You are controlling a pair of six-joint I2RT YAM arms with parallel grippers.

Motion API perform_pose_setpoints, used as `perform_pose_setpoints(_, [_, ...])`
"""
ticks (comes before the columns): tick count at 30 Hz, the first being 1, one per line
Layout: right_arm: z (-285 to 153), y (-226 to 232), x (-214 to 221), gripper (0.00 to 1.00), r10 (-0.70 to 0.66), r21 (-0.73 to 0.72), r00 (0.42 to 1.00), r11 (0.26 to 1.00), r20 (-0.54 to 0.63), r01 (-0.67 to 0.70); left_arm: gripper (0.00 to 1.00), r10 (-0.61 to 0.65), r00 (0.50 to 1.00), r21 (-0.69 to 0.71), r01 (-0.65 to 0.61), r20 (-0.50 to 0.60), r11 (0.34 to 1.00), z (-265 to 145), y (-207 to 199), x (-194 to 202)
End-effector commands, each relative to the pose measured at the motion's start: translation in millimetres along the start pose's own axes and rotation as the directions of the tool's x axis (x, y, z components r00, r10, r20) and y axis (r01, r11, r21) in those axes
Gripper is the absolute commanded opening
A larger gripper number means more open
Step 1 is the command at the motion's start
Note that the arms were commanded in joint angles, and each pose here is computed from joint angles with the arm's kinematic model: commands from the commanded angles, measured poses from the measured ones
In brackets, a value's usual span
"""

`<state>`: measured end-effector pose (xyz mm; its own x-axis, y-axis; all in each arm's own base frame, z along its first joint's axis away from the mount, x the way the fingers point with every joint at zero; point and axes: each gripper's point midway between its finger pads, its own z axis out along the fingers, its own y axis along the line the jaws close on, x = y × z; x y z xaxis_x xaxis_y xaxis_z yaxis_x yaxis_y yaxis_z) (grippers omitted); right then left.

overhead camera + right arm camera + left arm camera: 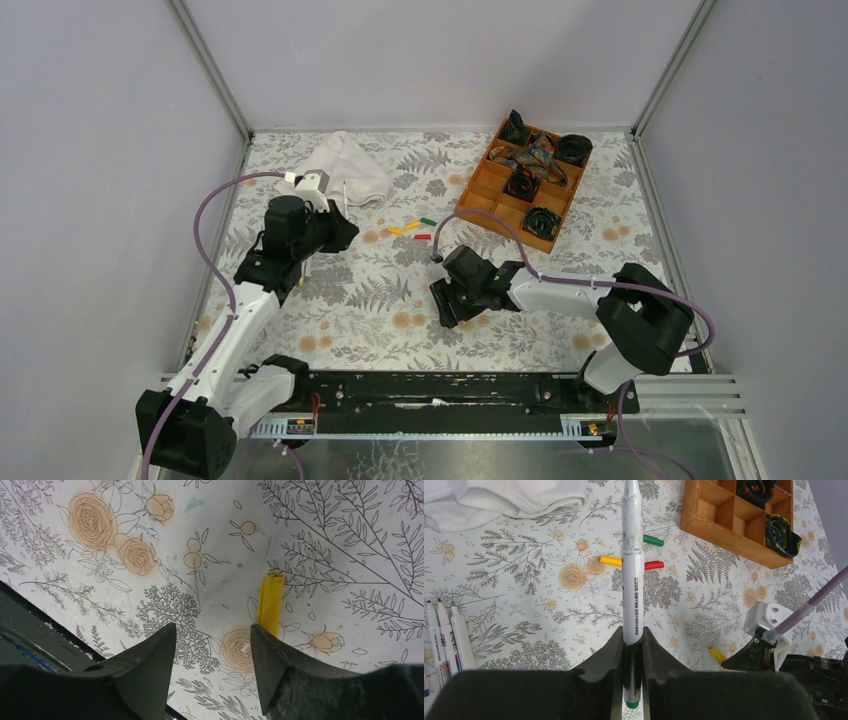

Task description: Insert the pens into the pen caps

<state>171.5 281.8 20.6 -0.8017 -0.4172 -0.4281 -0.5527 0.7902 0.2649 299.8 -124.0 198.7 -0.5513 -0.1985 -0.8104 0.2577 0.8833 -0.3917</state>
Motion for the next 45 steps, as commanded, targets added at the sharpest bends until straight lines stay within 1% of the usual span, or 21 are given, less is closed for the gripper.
perform_pose_setpoints(1, [3,-4,-3,0.63,0.007,0.038,1.0,0.999,0.015,-0.007,0.0,0.02,0.999,0.001,-0.02,0.039,1.0,0,1,-10])
perform_pose_setpoints(8, [3,-14,-4,0.64,0.022,0.103,1.0,0.994,0.018,-0.023,0.0,0.019,0.999,-0.001,-0.019,0.039,1.0,0,1,-10])
perform_pose_setpoints(12, [1,-21,-6,0.66,0.023,0.146,1.0,0.989,0.021,-0.026,0.0,0.019,0.999,-0.001,-0.019,0.04,1.0,0,1,-11])
perform_pose_setpoints(18, [5,-26,-8,0.68,0.024,0.178,1.0,0.984,0.02,-0.027,0.0,0.019,0.999,-0.001,-0.019,0.039,1.0,0,1,-10])
perform_pose_setpoints(26, [9,-28,-15,0.74,0.032,0.201,0.999,0.979,0.03,-0.037,0.0,0.019,0.999,-0.003,-0.019,0.04,1.0,0,1,-11])
perform_pose_setpoints(30, [10,-26,-24,0.74,0.028,0.2,0.999,0.979,0.045,-0.036,0.0,0.02,0.999,-0.004,-0.02,0.039,1.0,0,2,-10])
perform_pose_setpoints(31, [16,-28,-21,0.75,0.027,0.21,0.999,0.977,0.028,-0.032,0.0,0.021,0.999,-0.004,-0.021,0.039,1.0,0,2,-10])
perform_pose_setpoints(39, [25,-23,-36,0.75,0.004,0.21,1.0,0.978,0.026,-0.009,0.0,0.022,0.999,-0.007,-0.022,0.042,1.0,0,2,-11])
perform_pose_setpoints(45, [28,-26,-37,0.74,-0.009,0.224,1.0,0.975,0.017,0.005,0.0,0.022,0.999,-0.007,-0.022,0.041,1.0,-1,2,-12])
